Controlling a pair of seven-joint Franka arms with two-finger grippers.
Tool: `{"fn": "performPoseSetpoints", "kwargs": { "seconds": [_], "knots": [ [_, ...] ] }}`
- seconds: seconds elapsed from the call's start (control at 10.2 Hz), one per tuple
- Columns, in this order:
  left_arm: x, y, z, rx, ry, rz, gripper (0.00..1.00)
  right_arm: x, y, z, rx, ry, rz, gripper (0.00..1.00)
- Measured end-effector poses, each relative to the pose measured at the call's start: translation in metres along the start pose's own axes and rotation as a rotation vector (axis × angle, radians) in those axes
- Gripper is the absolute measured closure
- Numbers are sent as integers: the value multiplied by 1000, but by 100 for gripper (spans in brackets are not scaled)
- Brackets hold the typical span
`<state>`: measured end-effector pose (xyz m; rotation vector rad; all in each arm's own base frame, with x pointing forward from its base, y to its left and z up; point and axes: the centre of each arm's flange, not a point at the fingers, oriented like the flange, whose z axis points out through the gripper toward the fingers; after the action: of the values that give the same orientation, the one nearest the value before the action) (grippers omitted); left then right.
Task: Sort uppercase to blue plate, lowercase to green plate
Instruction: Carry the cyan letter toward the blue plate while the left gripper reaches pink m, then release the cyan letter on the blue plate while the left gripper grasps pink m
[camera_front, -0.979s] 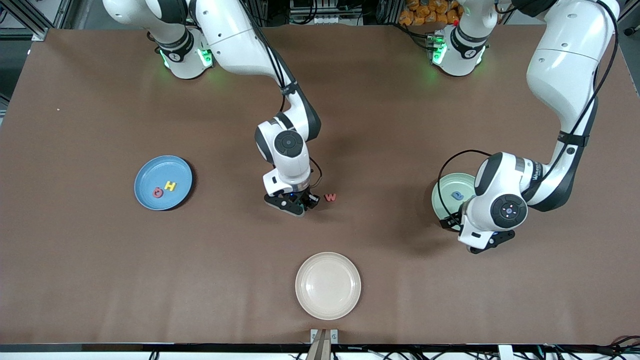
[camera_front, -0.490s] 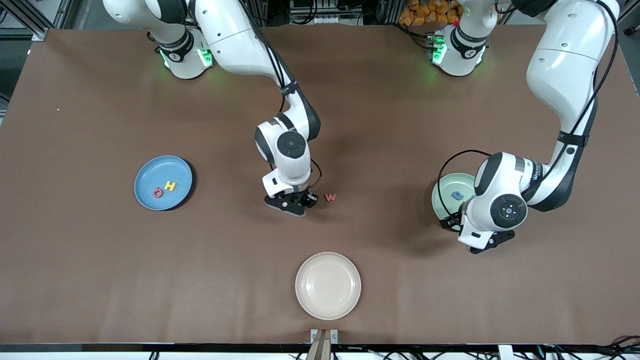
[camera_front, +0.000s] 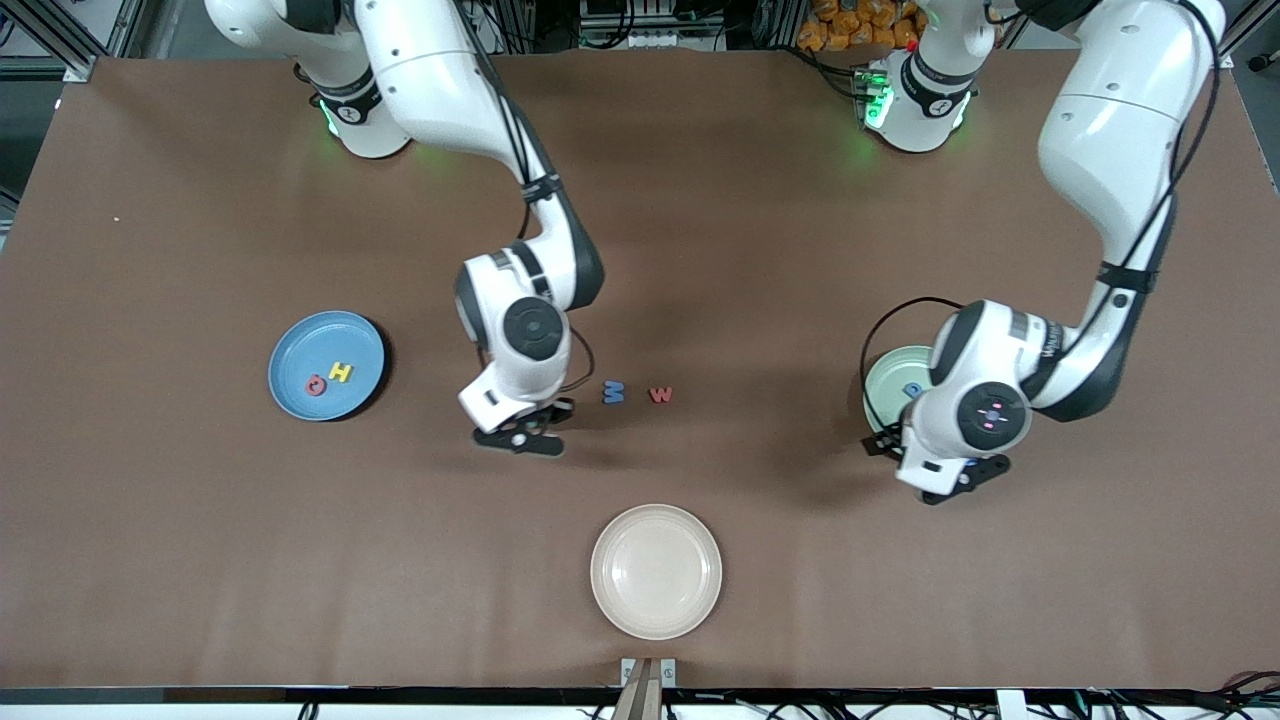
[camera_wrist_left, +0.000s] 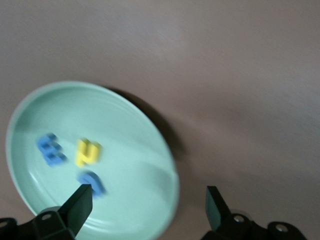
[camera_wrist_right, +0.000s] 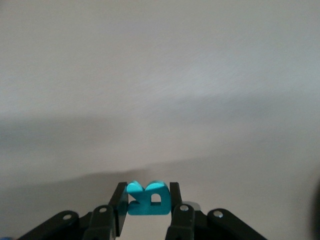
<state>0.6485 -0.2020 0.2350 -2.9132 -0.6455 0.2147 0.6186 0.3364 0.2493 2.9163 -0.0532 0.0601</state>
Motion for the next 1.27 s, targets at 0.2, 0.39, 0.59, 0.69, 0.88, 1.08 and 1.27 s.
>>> {"fn": "performPoseSetpoints", "kwargs": {
  "seconds": [0.2, 0.39, 0.59, 0.69, 0.88, 1.08, 1.27],
  "knots": [
    [-55, 60, -12, -27, 27, -37, 0, 10, 79, -13, 14, -13, -97, 62],
    [-111, 111, -22, -68, 63, -47, 0, -6, 176, -7, 71, 6, -173, 62],
    [-168, 152, -23, -108, 89, 20, 0, -49, 262, 24, 117, 27, -236, 62],
    [-193, 169, -19, -129, 98, 60, 0, -68, 287, 39, 128, 43, -252, 62],
    [-225, 190, -8, -151, 107, 163, 0, -94, 301, 60, 118, 93, -265, 62],
    [-224, 191, -3, -152, 114, 266, 0, -104, 304, 69, 105, 115, -267, 62],
    [-231, 200, 5, -185, 123, 313, 0, -108, 306, 73, 100, 121, -267, 62]
  ]
}}
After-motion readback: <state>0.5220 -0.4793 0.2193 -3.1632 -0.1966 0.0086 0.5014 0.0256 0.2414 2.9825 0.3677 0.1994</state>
